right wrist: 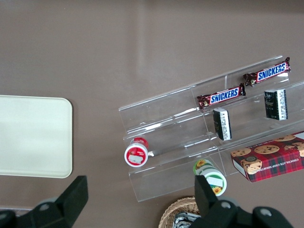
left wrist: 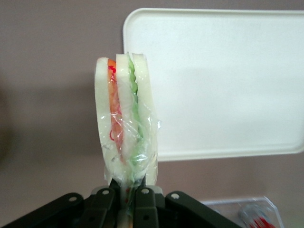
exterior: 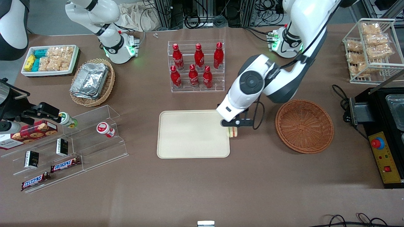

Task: Place sandwich from basket to tray
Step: 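Lift the sandwich and carry it with the left gripper over the tray, then lower the sandwich onto the tray and open the left gripper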

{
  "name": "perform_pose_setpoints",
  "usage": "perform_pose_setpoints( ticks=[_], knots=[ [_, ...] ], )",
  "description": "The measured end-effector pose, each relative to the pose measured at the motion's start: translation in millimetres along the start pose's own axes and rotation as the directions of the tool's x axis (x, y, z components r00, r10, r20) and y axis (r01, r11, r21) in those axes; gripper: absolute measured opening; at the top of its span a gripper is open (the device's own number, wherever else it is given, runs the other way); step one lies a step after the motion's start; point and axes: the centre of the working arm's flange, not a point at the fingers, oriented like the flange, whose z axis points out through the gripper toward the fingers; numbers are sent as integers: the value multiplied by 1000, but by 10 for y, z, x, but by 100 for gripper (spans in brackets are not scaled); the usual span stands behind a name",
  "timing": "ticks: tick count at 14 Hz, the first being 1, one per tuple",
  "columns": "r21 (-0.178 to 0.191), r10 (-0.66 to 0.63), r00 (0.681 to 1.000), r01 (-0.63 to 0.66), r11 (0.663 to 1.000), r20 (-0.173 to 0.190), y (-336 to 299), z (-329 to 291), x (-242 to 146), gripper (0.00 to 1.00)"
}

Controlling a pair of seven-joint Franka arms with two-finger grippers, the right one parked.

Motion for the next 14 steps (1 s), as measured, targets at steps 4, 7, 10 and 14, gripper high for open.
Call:
perform_pose_setpoints(
  ticks=[4, 7, 10, 14],
  knots=[
    [22, 43, 999, -42, 999, -15, 133, 515, 140, 13],
    [5, 46, 999, -46, 999, -19, 143, 701, 206, 13],
    [9, 50, 999, -50, 999, -10, 136, 819, 224, 13],
    [7, 55, 999, -55, 998, -4, 161, 907, 215, 22]
  ],
)
